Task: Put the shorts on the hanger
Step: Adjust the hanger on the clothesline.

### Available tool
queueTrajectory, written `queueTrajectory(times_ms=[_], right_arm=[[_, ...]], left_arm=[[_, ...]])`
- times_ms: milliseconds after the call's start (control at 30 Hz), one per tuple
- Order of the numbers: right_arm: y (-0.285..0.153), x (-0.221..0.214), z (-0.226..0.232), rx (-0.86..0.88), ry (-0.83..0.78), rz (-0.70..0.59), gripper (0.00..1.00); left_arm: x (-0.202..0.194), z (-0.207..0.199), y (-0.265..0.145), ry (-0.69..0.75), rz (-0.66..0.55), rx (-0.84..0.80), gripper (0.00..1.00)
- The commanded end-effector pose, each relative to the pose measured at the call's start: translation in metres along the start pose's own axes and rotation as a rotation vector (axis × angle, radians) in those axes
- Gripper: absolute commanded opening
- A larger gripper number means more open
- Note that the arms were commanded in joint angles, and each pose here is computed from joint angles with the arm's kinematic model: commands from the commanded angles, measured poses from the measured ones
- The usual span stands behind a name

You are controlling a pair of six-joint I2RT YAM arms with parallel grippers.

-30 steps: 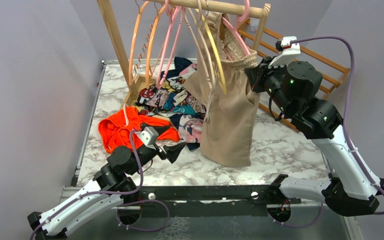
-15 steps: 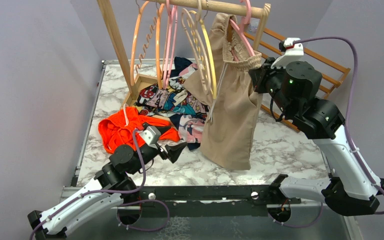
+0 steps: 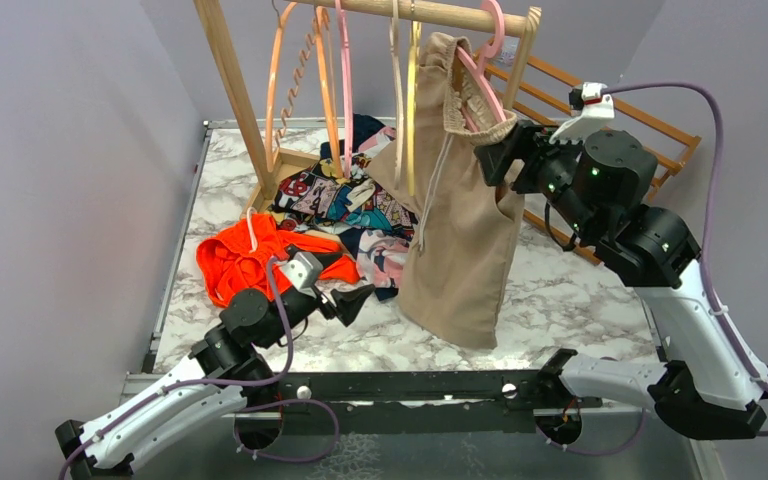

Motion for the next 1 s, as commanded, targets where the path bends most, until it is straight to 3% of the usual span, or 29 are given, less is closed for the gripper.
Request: queueTrajectory(times_ms=[0,233,467,600,767,967], right_arm=[[-0.016,0.015,0.004,0.127,-0.012,-0.056,0.85],[-0.036,0.034,0.001,0.241,-0.169,-0.147,0.88],[-0.048,0.025,-0.02,0.116,-0.193,-0.201,0.85],[-0.041,0.034,-0.021,0.03,-0.201,-0.167,0.79],[-0.023,0.042,-0.01,0.026,-0.192,-0.138,0.65],[-0.001,0.05,0.005,0.052,-0.158,-0.185,0.63]], left_arm=[[0.005,0.0,-0.002,0.01,-0.025,-0.004,0.99],[0.007,0.001,-0.004,0.012,-0.034,0.017,0.99],[0.01,0.006,-0.007,0.006,-0.056,0.085,0.99],[0.01,0.011,-0.009,0.008,-0.063,0.156,0.99],[0.012,0.017,-0.012,0.014,-0.071,0.233,0.99],[0.012,0.017,-0.012,0.012,-0.069,0.228,0.99]])
Point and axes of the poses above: each gripper's point midway between its finger pads, its own y axis out along the fingers, its own z axis along the line the jaws close on, x = y × z, the point moved 10 cm from there along -y, back along the fingers, and after that the axes turned 6 degrees about -y, right-handed, at the moved point
